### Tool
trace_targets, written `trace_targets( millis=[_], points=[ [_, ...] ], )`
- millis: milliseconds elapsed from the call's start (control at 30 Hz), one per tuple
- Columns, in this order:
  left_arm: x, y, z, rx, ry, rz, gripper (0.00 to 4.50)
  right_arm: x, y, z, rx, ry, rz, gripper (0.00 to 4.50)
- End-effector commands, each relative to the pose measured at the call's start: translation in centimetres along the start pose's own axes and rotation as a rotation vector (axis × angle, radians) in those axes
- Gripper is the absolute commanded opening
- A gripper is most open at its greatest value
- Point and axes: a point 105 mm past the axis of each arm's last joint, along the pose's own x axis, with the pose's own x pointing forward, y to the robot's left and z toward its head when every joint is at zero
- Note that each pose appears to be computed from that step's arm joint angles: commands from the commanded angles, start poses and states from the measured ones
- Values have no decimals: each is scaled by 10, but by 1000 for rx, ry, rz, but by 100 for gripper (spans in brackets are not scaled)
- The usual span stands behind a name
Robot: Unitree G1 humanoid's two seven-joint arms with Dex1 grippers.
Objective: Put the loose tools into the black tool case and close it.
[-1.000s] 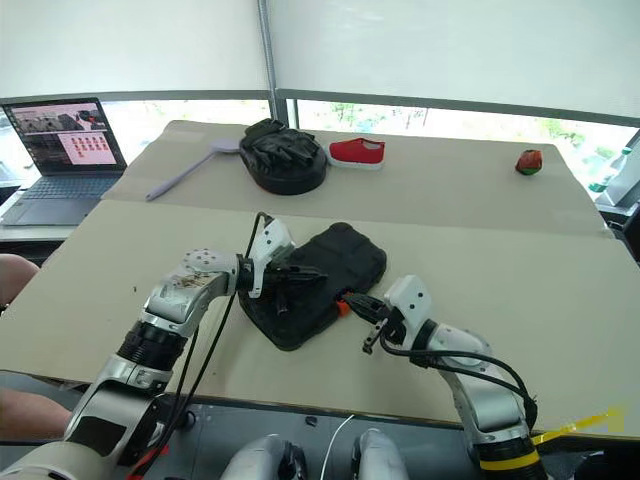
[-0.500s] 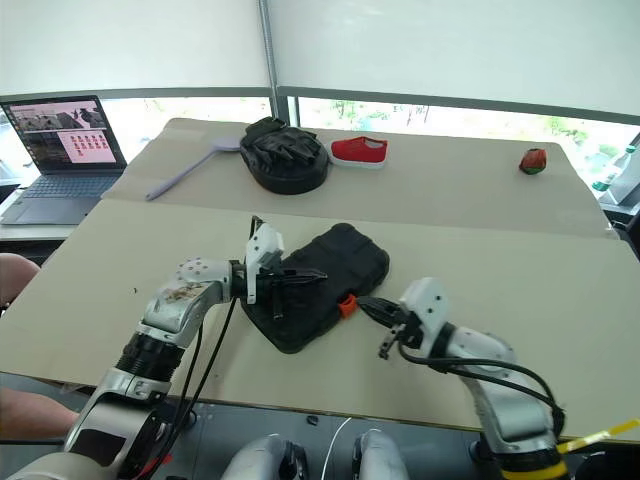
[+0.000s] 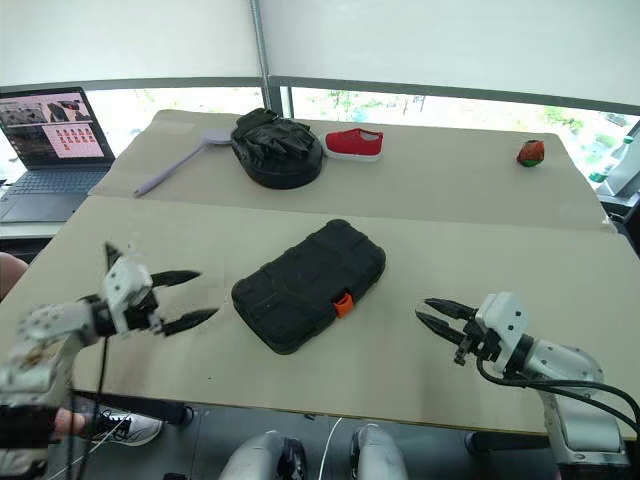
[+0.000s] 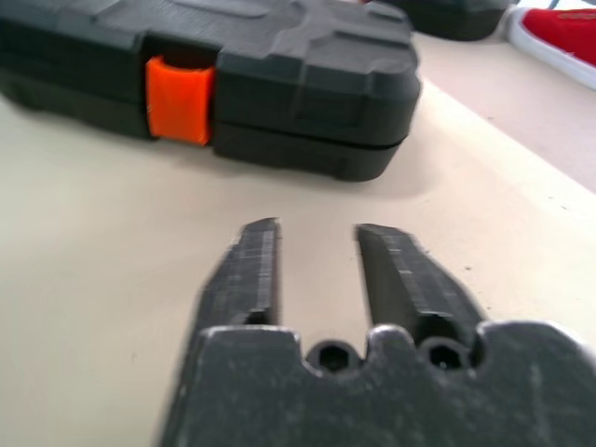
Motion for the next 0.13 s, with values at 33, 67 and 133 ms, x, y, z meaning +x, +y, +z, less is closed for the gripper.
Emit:
trace_targets(
  millis=[33, 67, 133],
  points=[
    [-14, 15, 3, 66, -25, 171, 450, -7, 5, -8, -110, 43, 65, 309],
    [-15, 16, 3, 55, -33, 186, 450, -8, 4, -10, -106, 41, 54, 351],
    [-15, 15, 1, 46, -27, 207, 450, -8, 0, -13, -100, 33, 28, 412]
  ],
)
